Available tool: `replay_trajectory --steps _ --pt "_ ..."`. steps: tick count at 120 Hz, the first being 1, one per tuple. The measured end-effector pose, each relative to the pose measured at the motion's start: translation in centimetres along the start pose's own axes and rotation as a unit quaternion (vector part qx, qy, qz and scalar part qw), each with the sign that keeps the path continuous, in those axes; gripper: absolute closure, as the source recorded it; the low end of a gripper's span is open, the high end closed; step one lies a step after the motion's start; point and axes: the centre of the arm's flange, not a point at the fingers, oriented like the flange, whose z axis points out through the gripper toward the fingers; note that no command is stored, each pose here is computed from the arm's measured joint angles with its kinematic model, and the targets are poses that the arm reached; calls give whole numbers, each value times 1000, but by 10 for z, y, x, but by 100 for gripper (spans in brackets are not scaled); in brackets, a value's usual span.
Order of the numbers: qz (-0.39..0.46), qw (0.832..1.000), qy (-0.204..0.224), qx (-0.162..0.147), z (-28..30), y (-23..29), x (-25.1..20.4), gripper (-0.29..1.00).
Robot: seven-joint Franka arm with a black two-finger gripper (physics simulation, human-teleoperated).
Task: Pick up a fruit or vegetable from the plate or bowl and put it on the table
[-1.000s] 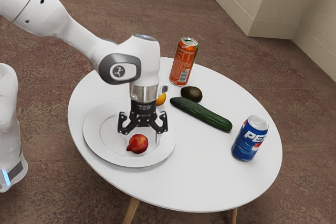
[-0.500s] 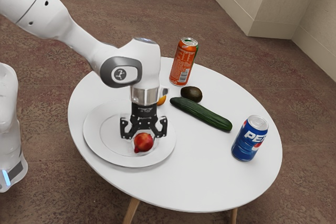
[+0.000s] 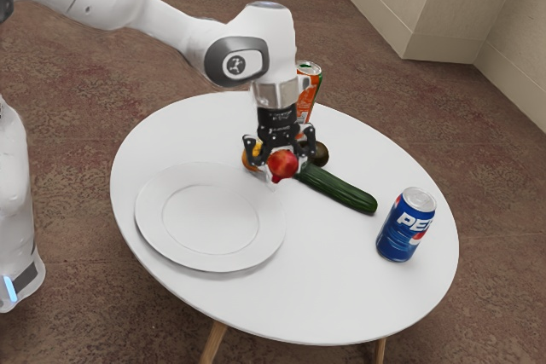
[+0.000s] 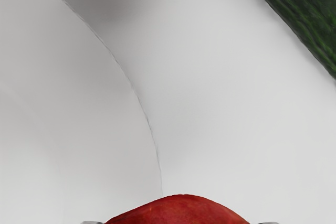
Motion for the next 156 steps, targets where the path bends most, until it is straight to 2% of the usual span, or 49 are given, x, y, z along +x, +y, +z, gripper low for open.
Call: replay_trajectory --steps 29,79,106,113,123,138,143,146,156 --pt "-56 998 26 4 -17 -6 77 40" --pt "-125 991 44 -7 -40 -18 172 40" --pt "-120 992 47 -13 -46 -8 193 39" --pt "-126 991 45 -18 -50 -12 202 25" --pt "-131 990 45 -25 -57 -18 213 14" --pt "-119 991 44 -30 -61 -17 210 6" --pt "-114 992 46 -40 -70 -13 201 4" --pt "-104 992 48 -50 -80 -2 183 4" --pt "-39 993 60 -92 -173 83 70 2"
